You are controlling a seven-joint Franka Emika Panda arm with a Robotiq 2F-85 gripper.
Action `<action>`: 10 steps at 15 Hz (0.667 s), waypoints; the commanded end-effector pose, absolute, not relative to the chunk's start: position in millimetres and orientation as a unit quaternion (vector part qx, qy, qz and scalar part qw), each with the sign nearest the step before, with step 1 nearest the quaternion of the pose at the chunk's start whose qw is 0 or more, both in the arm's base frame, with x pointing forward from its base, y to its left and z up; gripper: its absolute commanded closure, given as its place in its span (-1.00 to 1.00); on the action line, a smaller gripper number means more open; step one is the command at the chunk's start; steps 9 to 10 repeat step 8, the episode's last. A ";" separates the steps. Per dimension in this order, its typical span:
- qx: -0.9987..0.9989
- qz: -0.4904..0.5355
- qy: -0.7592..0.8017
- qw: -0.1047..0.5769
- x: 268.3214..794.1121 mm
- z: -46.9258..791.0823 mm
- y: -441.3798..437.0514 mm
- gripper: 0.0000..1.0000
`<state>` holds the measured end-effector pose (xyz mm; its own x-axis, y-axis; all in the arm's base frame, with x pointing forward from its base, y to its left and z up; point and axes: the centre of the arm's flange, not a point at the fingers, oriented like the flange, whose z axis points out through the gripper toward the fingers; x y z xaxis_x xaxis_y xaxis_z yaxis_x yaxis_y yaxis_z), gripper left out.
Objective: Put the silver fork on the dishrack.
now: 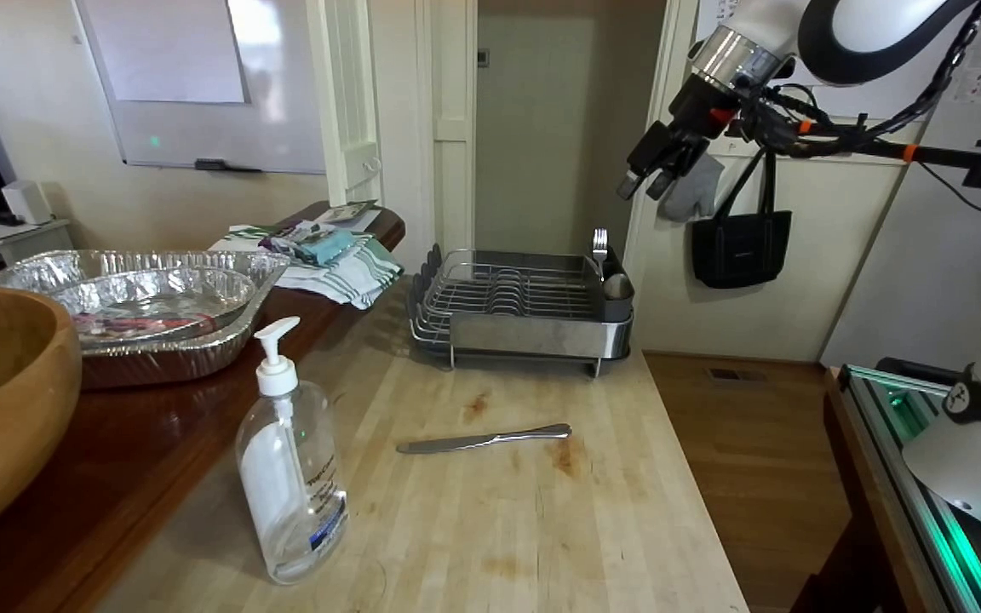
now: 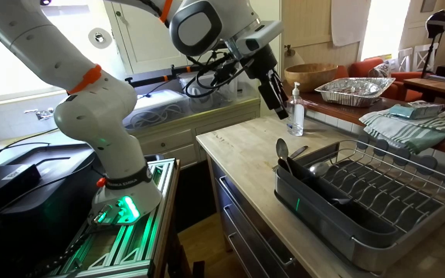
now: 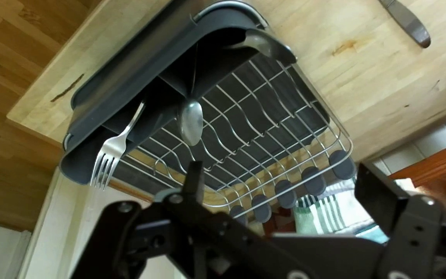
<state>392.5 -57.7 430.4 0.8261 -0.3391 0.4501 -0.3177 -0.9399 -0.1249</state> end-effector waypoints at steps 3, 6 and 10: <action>-0.952 -0.243 0.182 0.036 369.7 428.0 -52.9 -1.00; -0.953 -0.246 0.176 0.027 390.9 436.1 -57.6 -1.00; -0.953 -0.246 0.176 0.026 391.0 436.1 -57.4 -1.00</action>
